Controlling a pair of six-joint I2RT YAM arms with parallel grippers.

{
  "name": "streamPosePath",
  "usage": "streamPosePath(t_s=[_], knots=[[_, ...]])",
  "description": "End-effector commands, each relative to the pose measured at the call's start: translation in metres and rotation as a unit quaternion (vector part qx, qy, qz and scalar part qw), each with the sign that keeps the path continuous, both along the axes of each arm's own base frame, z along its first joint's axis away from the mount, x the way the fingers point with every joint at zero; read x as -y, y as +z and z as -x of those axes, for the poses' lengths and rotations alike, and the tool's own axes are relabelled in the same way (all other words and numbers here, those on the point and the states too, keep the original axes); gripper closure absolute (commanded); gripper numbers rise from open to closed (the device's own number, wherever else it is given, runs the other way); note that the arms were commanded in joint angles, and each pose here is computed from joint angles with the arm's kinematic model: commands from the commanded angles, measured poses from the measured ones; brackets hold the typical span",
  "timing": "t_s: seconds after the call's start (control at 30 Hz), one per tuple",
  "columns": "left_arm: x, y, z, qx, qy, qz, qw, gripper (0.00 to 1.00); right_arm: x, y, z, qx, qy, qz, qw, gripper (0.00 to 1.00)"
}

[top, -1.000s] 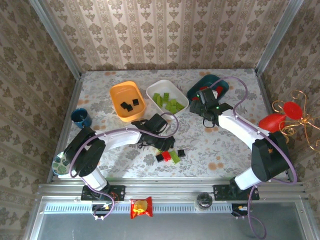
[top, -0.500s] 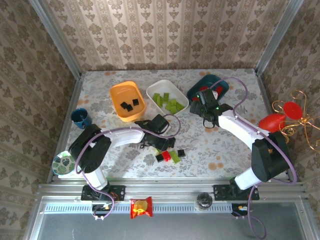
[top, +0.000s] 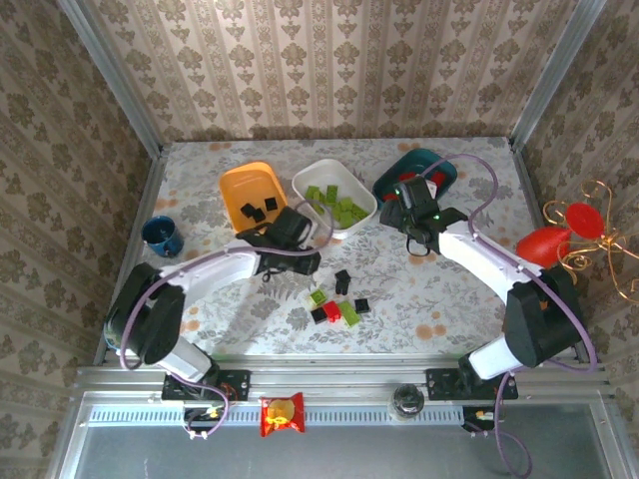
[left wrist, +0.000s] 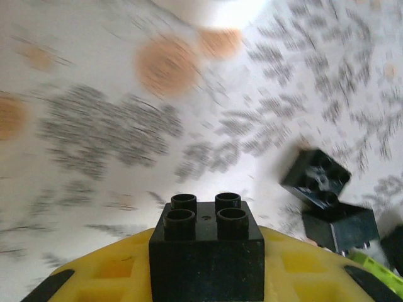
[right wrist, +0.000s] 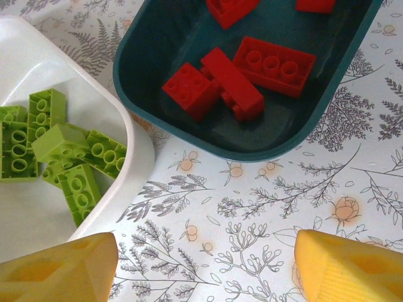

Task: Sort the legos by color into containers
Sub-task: Place the lego in the container, then pick up the lego from the center of the table.

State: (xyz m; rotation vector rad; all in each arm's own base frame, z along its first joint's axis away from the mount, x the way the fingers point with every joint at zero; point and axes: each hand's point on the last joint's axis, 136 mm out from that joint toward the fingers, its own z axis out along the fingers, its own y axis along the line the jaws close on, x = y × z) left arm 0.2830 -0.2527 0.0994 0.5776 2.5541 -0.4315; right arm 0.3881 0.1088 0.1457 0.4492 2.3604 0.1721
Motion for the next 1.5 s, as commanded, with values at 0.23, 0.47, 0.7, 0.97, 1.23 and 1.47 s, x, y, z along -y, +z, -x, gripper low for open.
streamPosePath(t_s=[0.23,0.47,0.7,0.97,1.23,1.47], knots=[[-0.090,0.075,-0.114,0.132,0.205,-0.035,0.969,0.68,0.004,0.001,0.008,0.007,-0.017,-0.012,1.000,0.24],[-0.127,0.050,-0.172,0.111,0.260,-0.065,0.957,0.68,0.004,0.000,0.021,0.002,-0.012,-0.019,1.000,0.24],[-0.144,0.018,-0.192,0.073,0.277,-0.073,0.955,0.66,-0.007,0.012,0.039,0.009,0.014,-0.044,0.999,0.24],[-0.147,0.020,-0.198,0.063,0.287,-0.044,0.955,0.33,-0.035,0.008,0.064,-0.015,0.080,-0.068,0.994,0.21],[-0.116,0.103,-0.177,0.114,0.263,0.080,0.955,0.20,-0.057,-0.006,0.090,-0.041,0.139,-0.074,0.987,0.20],[-0.073,0.143,-0.110,0.158,0.186,0.114,0.963,0.14,-0.079,-0.045,0.114,-0.101,0.185,-0.064,0.976,0.20]])
